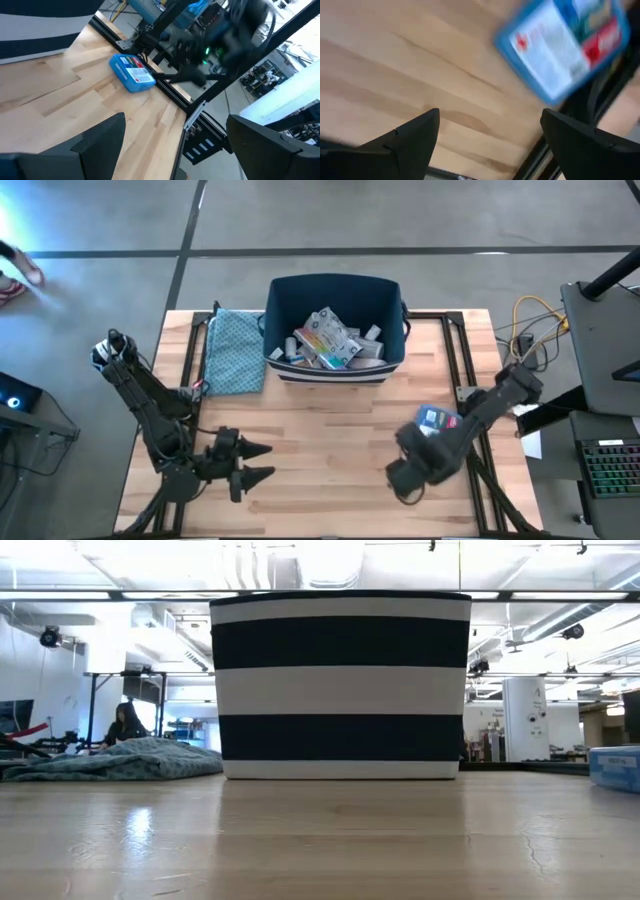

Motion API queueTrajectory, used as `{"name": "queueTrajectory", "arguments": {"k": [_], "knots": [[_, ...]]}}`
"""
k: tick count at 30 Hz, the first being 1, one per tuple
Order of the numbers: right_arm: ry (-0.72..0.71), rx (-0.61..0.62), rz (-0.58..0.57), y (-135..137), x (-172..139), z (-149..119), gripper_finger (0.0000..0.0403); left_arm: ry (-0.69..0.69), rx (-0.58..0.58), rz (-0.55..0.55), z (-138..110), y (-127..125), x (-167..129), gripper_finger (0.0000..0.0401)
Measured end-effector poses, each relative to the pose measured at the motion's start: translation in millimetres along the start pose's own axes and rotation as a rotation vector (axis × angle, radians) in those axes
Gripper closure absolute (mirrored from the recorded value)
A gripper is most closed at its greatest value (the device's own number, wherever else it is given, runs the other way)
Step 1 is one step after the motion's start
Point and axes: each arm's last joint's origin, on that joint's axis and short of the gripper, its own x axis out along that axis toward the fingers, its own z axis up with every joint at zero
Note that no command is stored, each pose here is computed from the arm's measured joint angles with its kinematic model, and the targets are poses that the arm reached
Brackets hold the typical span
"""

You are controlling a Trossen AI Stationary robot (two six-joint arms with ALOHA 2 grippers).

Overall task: Pick & place medical supplies in basket/bin
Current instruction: Put the blue first aid kit into the bin

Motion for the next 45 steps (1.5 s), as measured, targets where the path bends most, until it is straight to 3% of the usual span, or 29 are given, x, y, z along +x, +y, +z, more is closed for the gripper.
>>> {"name": "queueTrajectory", "arguments": {"k": [3,7,11,17,25,31,36,40,45], "knots": [[-0.011,0.153,-0.087,-9.4,30.0,-23.7,0.0069,0.019,-0.001,-0.005,0.8,0.7,2.7,0.0077],[-0.163,0.423,-0.159,-31.5,60.1,-36.4,0.0069,0.041,0.005,-0.011,-1.0,2.4,3.3,0.0077],[-0.22,0.492,-0.252,-41.9,89.8,-24.7,0.0074,0.042,0.01,-0.008,-2.0,3.8,3.4,0.0077],[-0.249,0.561,-0.256,-46.8,124.4,-0.3,0.0078,0.042,-0.01,-0.007,-2.2,3.9,3.4,0.0077],[-0.27,0.516,0.005,-35.6,154.6,18.4,0.0079,0.046,-0.057,-0.009,-2.6,3.7,2.8,0.0077],[-0.266,0.323,0.167,-3.8,132.5,24.8,0.0078,0.063,-0.062,-0.017,-3.1,3.4,2.8,0.0077],[-0.22,0.179,0.463,31.4,117.3,33.3,0.0078,0.063,-0.062,-0.016,-3.0,3.5,3.0,0.0077],[-0.26,0.141,0.639,48.5,109.6,42.4,0.0078,0.064,-0.06,-0.015,-3.4,4.1,3.1,0.0077],[-0.367,0.22,0.605,48.0,93.7,41.7,0.0078,0.067,-0.054,-0.012,-5.1,6.3,3.3,0.0077]]}}
